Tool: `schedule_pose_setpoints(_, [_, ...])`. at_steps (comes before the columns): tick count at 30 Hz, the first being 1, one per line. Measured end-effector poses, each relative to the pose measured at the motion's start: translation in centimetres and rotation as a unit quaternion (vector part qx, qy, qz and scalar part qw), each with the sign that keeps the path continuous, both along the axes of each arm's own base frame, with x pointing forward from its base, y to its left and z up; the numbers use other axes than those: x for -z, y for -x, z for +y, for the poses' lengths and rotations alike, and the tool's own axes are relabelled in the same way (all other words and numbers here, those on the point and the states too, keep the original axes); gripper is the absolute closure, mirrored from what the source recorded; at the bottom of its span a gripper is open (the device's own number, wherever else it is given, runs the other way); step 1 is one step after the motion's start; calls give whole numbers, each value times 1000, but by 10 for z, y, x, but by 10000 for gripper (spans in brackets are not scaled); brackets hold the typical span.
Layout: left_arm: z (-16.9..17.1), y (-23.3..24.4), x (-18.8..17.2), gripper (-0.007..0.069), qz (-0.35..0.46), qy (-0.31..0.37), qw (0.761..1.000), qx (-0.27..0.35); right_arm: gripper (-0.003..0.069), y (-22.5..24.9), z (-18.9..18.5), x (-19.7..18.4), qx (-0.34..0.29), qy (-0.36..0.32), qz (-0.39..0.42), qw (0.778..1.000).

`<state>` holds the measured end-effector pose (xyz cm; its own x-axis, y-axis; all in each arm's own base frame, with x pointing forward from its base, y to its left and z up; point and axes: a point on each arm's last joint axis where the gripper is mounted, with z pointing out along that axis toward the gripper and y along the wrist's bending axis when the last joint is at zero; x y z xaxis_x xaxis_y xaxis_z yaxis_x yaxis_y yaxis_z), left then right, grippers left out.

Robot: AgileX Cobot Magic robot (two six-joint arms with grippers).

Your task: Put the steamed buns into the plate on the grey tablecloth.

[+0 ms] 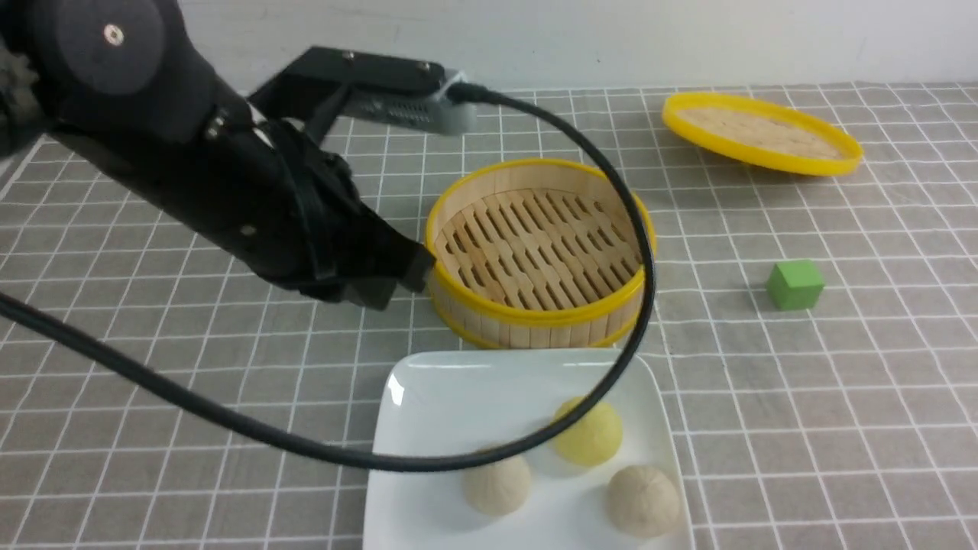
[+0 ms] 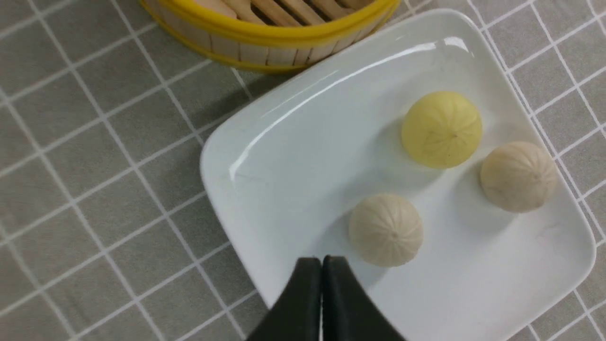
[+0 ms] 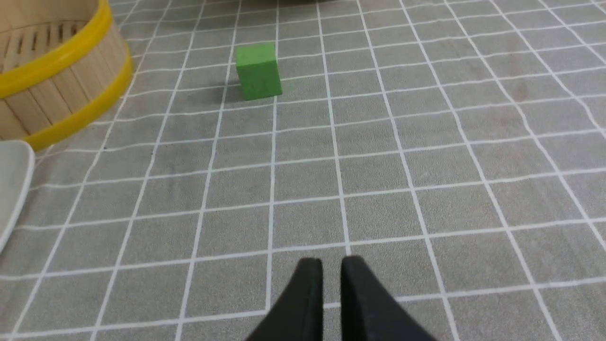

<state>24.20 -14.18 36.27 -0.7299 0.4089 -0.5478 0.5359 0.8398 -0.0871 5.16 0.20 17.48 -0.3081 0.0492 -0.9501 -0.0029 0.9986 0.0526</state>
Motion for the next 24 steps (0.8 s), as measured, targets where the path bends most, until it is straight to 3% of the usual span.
schedule_pose_setpoints(4, [27, 28, -42, 623, -53, -29, 998, -28, 572, 0, 0, 0, 0, 0, -3, 1000])
schedule_pose_setpoints(11, [75, 88, -68, 623, -104, -39, 988, -108, 564, 0, 0, 0, 0, 0, -3, 1000])
schedule_pose_setpoints(18, [104, 161, -4, 623, -110, 71, 981, -141, 554, 0, 0, 0, 0, 0, -3, 1000])
schedule_pose_setpoints(22, [106, 178, 37, 620, -156, 204, 952, -167, 549, 0, 0, 0, 0, 0, -4, 1000])
schedule_pose_setpoints(24, [107, 180, 44, 616, -169, 234, 942, -172, 547, 0, 0, 0, 0, 0, -4, 1000])
